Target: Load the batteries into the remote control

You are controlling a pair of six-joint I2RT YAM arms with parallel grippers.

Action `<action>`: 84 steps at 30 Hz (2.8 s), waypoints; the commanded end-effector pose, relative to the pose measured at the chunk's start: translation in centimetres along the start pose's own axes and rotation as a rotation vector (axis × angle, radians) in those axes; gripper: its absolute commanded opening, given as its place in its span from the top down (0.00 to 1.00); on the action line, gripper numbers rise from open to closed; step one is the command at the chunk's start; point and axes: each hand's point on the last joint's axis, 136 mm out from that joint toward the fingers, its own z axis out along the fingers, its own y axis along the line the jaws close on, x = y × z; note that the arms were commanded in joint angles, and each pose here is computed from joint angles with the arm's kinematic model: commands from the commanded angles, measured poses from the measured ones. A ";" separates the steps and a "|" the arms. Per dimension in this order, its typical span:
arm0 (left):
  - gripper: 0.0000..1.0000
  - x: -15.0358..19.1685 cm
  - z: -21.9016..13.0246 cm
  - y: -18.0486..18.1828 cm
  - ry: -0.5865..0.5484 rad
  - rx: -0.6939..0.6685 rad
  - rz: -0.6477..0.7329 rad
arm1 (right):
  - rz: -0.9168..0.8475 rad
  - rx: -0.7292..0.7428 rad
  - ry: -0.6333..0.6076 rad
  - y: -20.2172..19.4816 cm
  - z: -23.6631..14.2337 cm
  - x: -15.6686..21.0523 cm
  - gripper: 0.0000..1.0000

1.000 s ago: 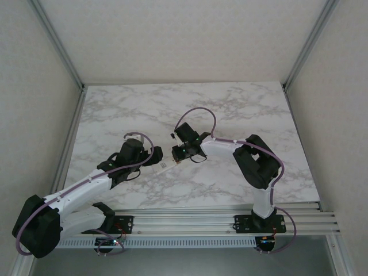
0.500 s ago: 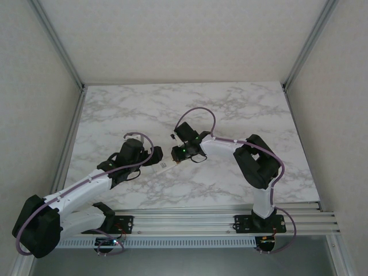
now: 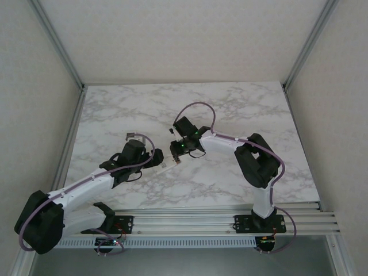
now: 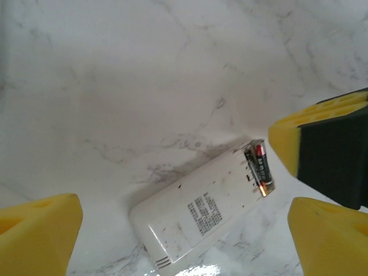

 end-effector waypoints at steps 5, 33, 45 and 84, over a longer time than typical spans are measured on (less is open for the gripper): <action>0.22 4.3 1.9 1.7 0.165 -0.037 -0.040 | -0.017 0.014 0.071 -0.6 1.3 1.9 0.90; 0.29 5.0 3.5 1.8 0.166 -0.105 -0.034 | 0.047 0.088 -0.021 -1.5 -2.8 1.1 0.87; 0.33 5.0 3.8 1.5 0.175 -0.092 -0.029 | 0.077 -0.028 0.017 0.6 -1.7 1.1 0.79; 0.42 5.4 4.2 1.8 0.183 -0.102 -0.032 | 0.046 0.164 0.373 -2.5 2.7 13.2 0.91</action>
